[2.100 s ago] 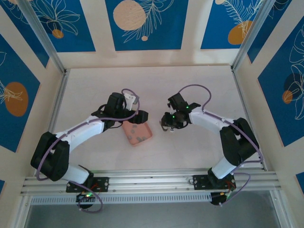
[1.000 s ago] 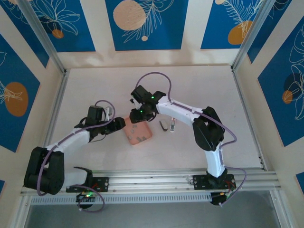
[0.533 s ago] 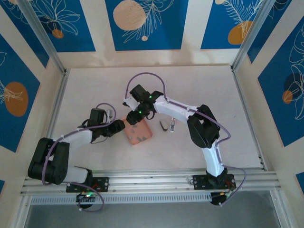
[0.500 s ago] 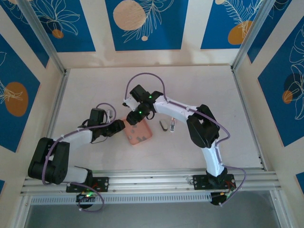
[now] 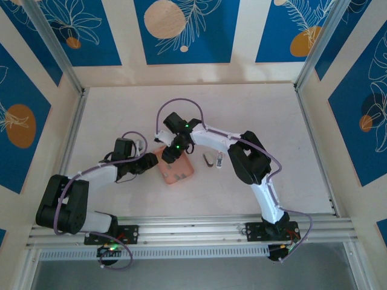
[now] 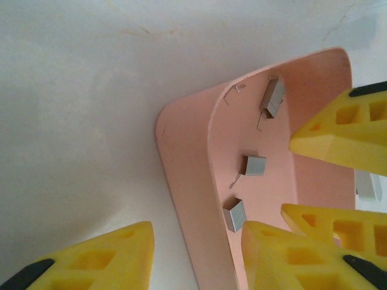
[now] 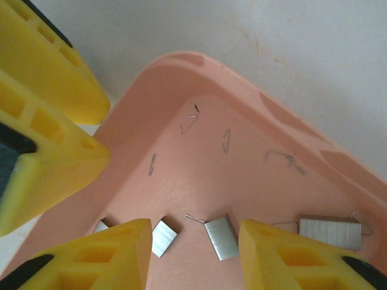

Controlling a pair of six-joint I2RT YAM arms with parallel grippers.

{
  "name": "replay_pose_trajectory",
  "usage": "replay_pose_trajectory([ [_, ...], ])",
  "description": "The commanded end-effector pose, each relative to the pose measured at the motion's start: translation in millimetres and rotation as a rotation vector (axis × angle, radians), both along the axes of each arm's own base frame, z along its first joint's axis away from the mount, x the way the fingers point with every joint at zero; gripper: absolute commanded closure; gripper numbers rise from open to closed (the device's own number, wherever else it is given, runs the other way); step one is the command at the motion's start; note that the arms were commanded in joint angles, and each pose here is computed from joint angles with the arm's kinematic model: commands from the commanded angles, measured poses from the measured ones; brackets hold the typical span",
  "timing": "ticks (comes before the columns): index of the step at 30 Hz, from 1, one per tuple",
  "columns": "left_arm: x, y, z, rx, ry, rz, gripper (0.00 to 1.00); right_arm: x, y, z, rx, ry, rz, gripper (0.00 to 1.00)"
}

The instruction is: Load the staples into the stapler

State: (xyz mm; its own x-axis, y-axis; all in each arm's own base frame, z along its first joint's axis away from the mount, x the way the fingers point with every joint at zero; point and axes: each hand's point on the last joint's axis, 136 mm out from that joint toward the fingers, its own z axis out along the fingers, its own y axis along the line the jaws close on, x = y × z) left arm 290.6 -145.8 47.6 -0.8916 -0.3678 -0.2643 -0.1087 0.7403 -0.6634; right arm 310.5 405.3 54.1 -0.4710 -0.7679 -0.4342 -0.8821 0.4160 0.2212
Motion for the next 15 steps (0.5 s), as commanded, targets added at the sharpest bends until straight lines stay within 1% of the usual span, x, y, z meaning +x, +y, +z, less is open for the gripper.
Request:
replay_pose_trajectory([
  [1, -4, 7, -8, 0.023, 0.015, 0.005, 0.59, -2, 4, -5, -0.014, 0.005, 0.031, 0.57],
  [7, -2, 8, -7, 0.028, 0.011, 0.01, 0.6, -4, 0, -16, -0.051, 0.008, 0.043, 0.57],
  [15, -1, 8, -8, 0.034, 0.011, 0.009, 0.6, 0, -6, -29, -0.097, 0.0, 0.02, 0.58],
])
